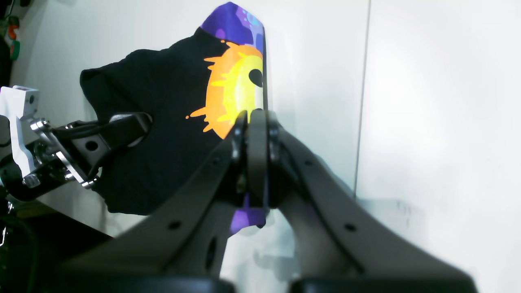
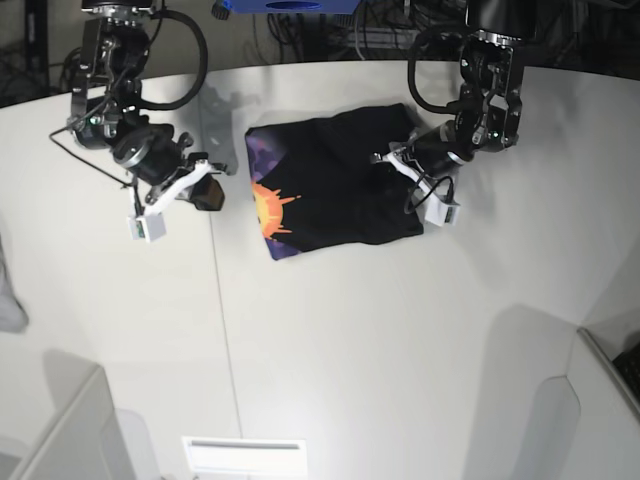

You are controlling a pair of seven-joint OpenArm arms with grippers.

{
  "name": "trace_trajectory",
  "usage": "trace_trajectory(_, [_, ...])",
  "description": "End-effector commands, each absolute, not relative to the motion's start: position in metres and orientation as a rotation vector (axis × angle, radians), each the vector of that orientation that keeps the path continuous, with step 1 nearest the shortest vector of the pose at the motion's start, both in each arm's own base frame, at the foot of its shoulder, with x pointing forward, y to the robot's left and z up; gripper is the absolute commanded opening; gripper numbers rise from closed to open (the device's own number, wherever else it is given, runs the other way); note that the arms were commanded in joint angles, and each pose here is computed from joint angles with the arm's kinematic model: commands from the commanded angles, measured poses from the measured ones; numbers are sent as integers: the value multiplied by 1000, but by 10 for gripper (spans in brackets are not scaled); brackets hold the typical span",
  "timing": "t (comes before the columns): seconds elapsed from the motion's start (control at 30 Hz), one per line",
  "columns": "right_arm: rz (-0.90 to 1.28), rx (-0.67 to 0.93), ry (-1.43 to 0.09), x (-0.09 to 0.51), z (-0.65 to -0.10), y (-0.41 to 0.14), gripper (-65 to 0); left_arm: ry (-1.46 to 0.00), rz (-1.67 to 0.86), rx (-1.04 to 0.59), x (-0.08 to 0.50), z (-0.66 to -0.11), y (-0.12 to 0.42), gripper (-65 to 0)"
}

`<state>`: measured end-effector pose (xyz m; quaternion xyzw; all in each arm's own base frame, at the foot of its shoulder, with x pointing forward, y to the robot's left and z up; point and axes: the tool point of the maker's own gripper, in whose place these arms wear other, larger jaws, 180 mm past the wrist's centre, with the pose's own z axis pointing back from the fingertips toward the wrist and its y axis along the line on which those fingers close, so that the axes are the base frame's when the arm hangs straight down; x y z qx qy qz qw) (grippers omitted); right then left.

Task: Fold the T-shirt properly
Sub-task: 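Grasp the bundle edges with both grippers and square it, then drag the bundle with the left gripper and smooth it flat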

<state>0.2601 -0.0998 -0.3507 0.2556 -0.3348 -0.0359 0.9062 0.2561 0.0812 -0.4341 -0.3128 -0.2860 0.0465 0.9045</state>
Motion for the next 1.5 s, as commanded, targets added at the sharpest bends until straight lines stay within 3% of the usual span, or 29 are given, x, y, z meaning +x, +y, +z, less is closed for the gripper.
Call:
trace_trajectory(0.0, [-67,538,-733,265,-341,-101,-650,-561,70,-594,251,-440,92,-650])
trace_trajectory(0.63, [-222,431,-726,245,-354,-159,-650,-479,-308,-529,249,-439,75,-650])
trace_trajectory(1.47, [-348,318,-719,222,-362,-213,-650,-485,-964,-391,299,-399,17,-650])
